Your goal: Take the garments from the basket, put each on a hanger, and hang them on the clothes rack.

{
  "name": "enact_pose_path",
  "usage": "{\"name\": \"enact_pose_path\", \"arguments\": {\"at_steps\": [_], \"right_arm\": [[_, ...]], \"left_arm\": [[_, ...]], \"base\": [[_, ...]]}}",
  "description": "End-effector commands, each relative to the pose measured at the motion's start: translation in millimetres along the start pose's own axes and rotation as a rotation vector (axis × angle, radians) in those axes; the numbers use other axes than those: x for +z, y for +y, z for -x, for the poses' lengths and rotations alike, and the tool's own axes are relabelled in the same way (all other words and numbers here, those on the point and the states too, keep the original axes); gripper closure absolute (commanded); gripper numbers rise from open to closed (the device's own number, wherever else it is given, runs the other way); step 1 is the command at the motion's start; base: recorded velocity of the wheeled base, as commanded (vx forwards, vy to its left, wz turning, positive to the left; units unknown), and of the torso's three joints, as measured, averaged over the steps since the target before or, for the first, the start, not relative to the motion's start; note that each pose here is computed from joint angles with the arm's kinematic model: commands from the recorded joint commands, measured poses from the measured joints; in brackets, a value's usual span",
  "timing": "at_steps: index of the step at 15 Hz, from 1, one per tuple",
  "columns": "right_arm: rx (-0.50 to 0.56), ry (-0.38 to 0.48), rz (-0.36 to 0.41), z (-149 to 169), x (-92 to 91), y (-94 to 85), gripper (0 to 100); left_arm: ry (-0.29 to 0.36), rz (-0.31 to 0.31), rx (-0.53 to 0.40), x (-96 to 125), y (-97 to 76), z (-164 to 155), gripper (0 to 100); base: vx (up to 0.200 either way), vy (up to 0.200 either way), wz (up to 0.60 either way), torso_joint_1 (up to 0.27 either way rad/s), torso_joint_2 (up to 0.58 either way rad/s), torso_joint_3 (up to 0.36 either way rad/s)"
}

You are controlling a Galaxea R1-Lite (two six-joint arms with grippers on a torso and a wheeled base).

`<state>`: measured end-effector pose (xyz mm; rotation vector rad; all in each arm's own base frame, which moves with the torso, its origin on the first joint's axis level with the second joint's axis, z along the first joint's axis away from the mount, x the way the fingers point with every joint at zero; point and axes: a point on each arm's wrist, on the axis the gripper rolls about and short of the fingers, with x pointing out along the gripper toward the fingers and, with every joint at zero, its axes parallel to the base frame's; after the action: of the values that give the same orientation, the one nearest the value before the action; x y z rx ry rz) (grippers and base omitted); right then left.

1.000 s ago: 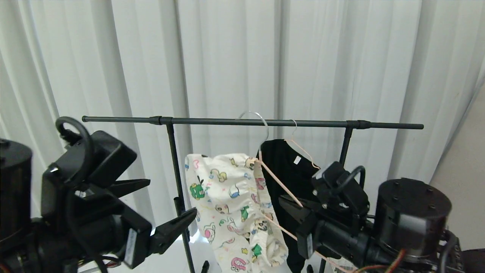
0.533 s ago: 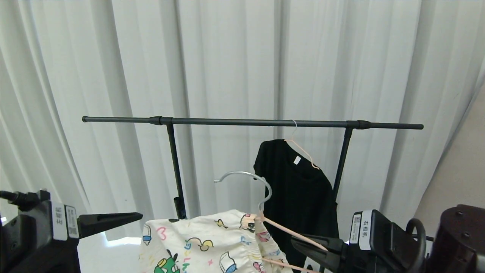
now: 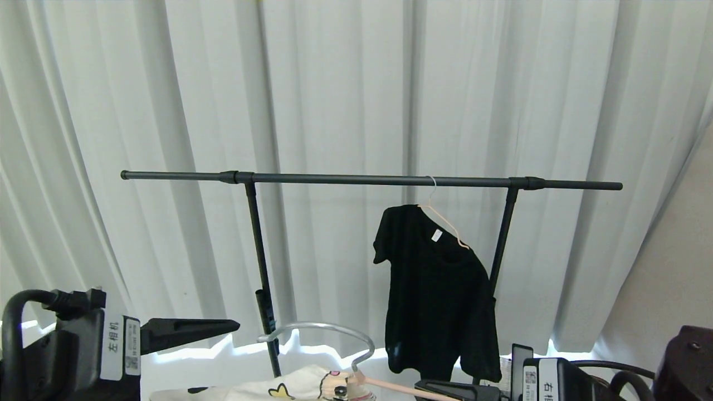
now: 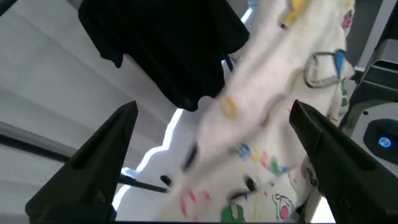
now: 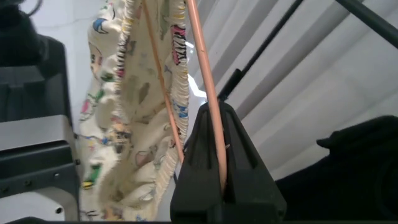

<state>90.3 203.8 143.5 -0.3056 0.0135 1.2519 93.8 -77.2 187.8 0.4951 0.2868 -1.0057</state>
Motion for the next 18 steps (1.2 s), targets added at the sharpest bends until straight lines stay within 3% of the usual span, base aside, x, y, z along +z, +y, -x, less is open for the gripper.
{"name": "enact_pose_path", "arguments": {"at_steps": [1, 6, 7, 14, 15, 18], "right_arm": [[0.014, -0.011, 0.004, -2, 3.0, 2.7, 100], [0.028, -0.039, 0.012, 0, 9.2, 6.6, 100], [0.025, -0.048, 0.012, 1, 11.1, 6.3, 100], [0.019, -0.054, 0.040, 4, 11.9, 6.1, 100], [0.019, -0.051, 0.048, 4, 11.1, 6.3, 0], [-0.028, -0.030, 0.068, 4, 8.7, 3.2, 0]], "left_arm": [[0.012, -0.018, -0.064, 2, -4.4, -10, 0], [0.035, -0.023, -0.096, 2, -5.8, -18, 0], [0.039, -0.021, -0.098, 1, -6.3, -18, 100], [0.041, -0.017, -0.096, 1, -6.0, -19, 100], [0.042, -0.017, -0.093, 1, -5.8, -18, 100], [0.089, -0.001, -0.018, -5, -2.5, -18, 100]], "base": [[0.000, 0.000, 0.00, 0.000, 0.00, 0.000], [0.000, 0.000, 0.00, 0.000, 0.00, 0.000], [0.000, 0.000, 0.00, 0.000, 0.00, 0.000], [0.000, 0.000, 0.00, 0.000, 0.00, 0.000], [0.000, 0.000, 0.00, 0.000, 0.00, 0.000], [0.000, 0.000, 0.00, 0.000, 0.00, 0.000]]}}
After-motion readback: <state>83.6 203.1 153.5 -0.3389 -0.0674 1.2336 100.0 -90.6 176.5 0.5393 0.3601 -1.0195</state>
